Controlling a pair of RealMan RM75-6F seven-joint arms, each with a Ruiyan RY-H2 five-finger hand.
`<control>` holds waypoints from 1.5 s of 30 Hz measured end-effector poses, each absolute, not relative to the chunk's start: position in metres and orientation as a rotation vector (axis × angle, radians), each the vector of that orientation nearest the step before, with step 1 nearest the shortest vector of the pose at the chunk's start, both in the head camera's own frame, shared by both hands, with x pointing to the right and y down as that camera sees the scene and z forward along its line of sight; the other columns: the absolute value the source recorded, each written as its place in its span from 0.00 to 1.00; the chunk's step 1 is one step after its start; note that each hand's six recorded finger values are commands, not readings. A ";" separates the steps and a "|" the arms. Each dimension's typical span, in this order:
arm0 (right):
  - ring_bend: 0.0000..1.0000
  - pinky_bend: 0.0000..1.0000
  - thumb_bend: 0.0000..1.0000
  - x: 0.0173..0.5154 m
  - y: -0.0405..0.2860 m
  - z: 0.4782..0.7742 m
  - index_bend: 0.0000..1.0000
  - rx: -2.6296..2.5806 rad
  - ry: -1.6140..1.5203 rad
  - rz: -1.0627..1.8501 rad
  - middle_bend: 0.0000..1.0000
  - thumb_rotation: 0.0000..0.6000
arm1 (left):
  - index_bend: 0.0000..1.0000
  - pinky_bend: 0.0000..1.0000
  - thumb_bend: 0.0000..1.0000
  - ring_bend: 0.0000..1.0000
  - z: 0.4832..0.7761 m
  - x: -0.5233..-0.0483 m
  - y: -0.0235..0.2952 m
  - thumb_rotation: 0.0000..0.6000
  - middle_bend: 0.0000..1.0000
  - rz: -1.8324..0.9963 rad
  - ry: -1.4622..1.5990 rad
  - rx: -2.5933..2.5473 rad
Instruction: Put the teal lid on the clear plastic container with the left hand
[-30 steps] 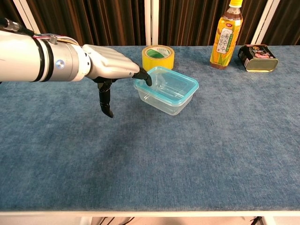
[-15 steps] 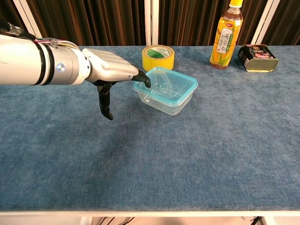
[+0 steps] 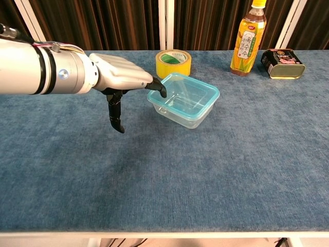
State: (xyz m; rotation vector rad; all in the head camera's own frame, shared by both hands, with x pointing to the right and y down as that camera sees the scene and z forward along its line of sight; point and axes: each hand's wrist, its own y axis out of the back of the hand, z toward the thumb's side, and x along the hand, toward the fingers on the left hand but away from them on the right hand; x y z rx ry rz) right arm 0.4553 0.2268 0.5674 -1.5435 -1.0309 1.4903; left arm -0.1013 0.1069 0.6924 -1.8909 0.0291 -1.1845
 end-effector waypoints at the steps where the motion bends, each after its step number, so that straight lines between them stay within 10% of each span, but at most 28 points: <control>1: 0.00 0.00 0.11 0.455 0.227 0.568 0.00 -1.545 -1.031 1.490 0.00 1.00 | 0.13 0.00 0.03 0.00 0.690 -0.100 0.107 1.00 0.07 -1.171 0.032 -1.891; 45: 0.00 0.00 0.11 0.465 0.230 0.571 0.00 -1.550 -1.050 1.504 0.00 1.00 | 0.20 0.00 0.03 0.00 0.690 -0.041 0.145 1.00 0.07 -1.016 -0.040 -1.837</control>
